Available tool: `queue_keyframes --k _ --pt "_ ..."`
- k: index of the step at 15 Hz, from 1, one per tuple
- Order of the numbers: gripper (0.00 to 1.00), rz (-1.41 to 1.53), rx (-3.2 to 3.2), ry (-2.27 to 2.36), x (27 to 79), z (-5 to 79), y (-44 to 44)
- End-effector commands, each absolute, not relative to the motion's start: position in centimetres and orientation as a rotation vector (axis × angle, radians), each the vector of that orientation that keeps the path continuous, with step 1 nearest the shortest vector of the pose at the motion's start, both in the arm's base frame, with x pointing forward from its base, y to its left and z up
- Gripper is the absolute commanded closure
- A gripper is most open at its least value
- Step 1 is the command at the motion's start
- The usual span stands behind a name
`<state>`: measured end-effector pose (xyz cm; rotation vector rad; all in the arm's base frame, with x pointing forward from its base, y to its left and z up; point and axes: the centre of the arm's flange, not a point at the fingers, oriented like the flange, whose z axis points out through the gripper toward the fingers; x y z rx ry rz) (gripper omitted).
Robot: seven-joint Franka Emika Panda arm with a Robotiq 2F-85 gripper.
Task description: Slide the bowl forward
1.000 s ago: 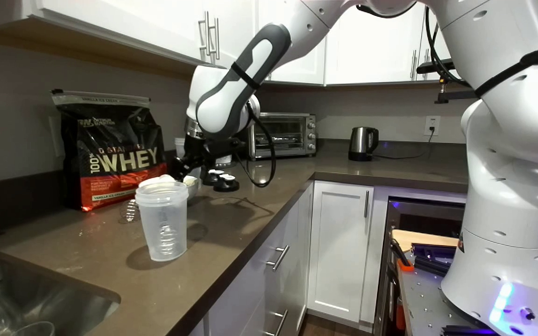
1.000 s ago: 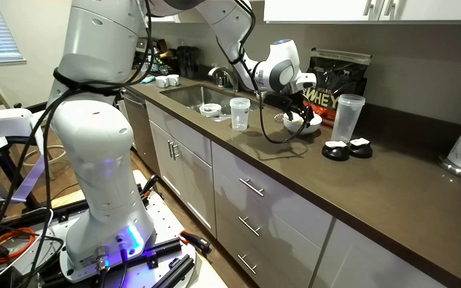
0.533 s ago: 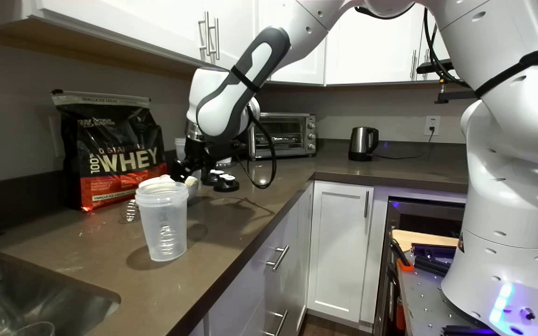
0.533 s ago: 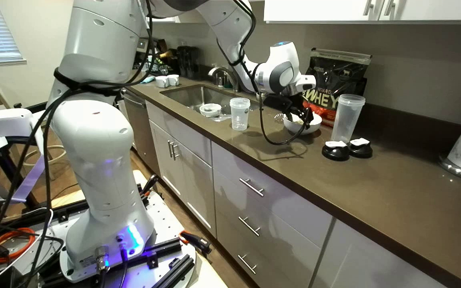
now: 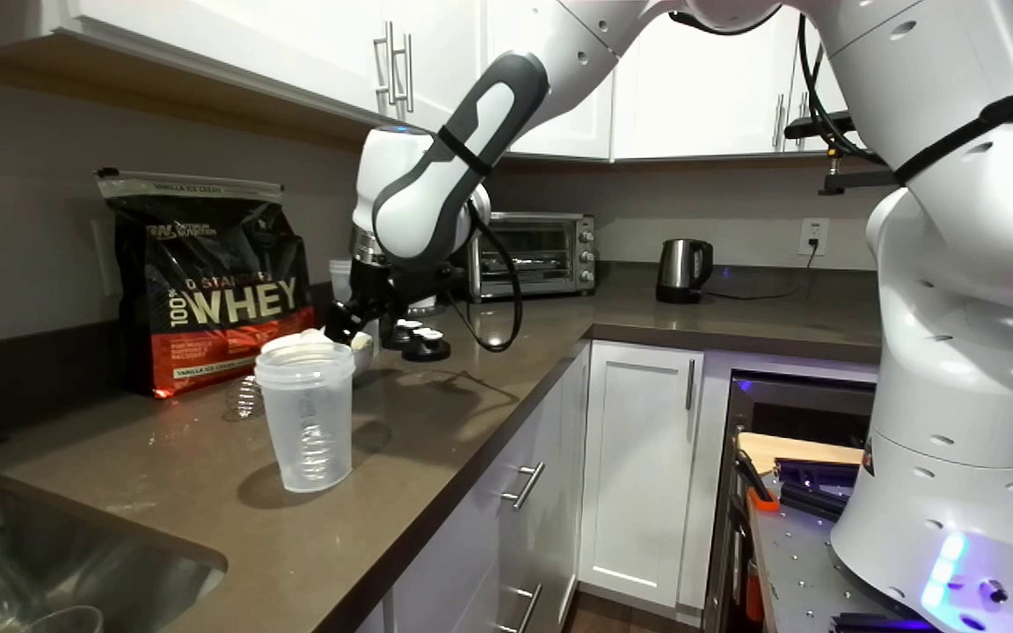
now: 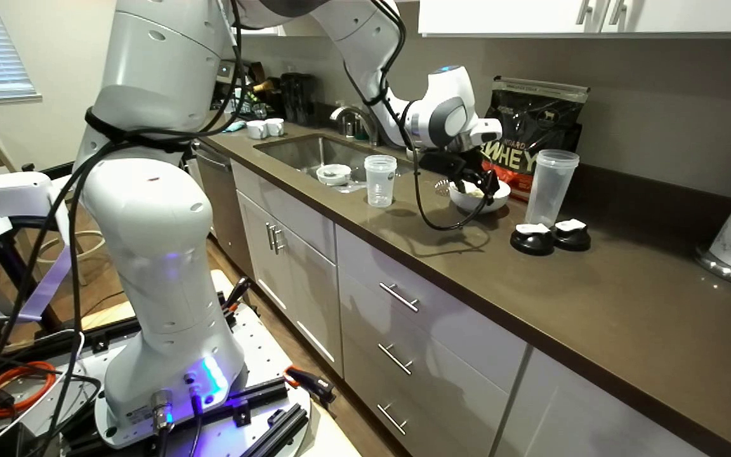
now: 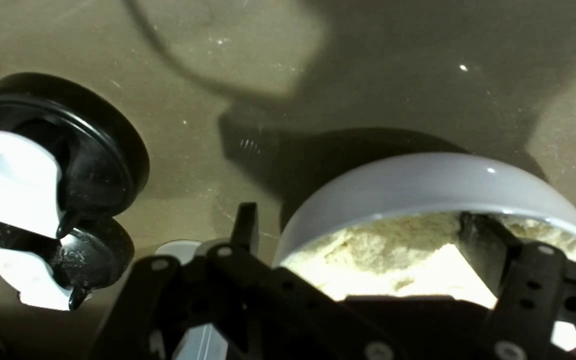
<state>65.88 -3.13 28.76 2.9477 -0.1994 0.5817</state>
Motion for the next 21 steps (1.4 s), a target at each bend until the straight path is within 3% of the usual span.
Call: queue_keyframes --k 1,21 --pt "0.0 0.55 2.938 -0.206 65.1 29.4 -2.8" --pt "0.0 0.42 2.965 -0.199 63.5 29.4 -3.2"
